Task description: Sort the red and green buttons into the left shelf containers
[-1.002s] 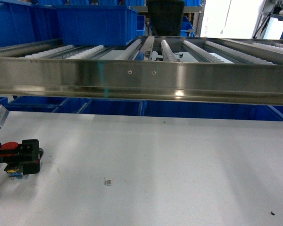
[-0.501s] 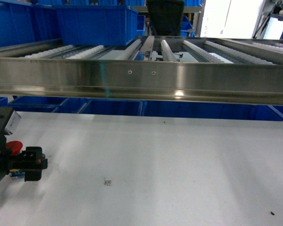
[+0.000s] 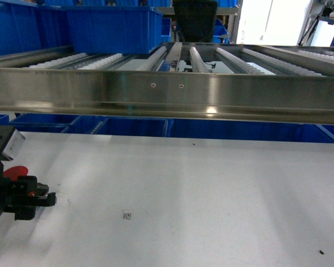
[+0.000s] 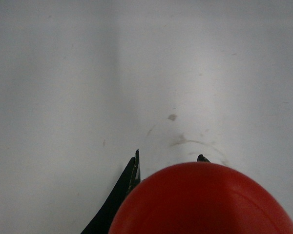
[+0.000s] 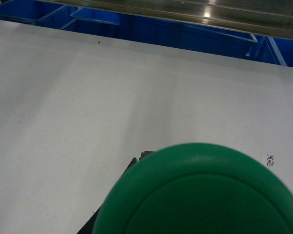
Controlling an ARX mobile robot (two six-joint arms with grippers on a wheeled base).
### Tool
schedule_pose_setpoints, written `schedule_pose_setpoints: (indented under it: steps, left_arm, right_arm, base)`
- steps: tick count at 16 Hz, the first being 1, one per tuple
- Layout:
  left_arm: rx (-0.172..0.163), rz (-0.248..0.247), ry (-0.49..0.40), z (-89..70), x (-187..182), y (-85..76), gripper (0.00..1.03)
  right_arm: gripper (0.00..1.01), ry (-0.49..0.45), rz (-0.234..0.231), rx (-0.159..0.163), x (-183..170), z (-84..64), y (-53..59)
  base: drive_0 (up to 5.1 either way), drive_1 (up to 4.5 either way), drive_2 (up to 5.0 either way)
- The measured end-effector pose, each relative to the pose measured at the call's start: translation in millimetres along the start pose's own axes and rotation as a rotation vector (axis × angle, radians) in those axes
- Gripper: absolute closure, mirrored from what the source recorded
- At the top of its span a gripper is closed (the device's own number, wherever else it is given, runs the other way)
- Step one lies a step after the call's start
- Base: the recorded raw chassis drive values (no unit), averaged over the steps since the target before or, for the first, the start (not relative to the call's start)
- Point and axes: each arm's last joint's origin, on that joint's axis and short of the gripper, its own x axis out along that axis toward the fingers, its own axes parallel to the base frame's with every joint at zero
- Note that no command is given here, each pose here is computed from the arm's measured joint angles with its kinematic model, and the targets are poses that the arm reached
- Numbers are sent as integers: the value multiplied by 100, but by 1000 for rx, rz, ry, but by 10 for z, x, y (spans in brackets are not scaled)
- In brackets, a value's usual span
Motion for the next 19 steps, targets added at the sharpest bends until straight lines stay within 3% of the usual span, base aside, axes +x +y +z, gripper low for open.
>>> schedule_pose_setpoints:
  steps: [3,7,12,14,15,16,17,18,19]
  left_arm:
    - [-19,-46,-99,229,-480,61,76]
    - [-42,-51,-147,313,-1083,128,76]
    - [36,-104,-313,555,-1721,-67,76]
    - [96,-92,-412,646,-1818,-115,76]
    - [153,-15,-508,696,-1805,-74,76]
    - [256,79,-613,720,-1746,14,76]
    - [350,143,-693,786,-1705,84,76]
    - [396,171,-747,827,-1736,89,76]
    - [422,177,-775,858,-1772,76,76]
  right_arm:
    - [74,0,0,0,0,0,0]
    - [74,0,0,0,0,0,0]
    - [74,0,0,0,0,0,0]
    - [74,0,0,0,0,0,0]
    - [74,0,0,0,0,0,0]
    - [74,0,-1,0,0,0,0]
    - [74,0,0,0,0,0,0]
    - [74,0,0,0,0,0,0]
    - [74,1,0,0,1,-1,0]
  base:
    - [0,0,0]
    - [0,0,0]
    - [0,0,0]
    - [0,0,0]
    - [0,0,0]
    - [0,0,0]
    - [0,0,0]
    - [0,0,0]
    - [0,0,0]
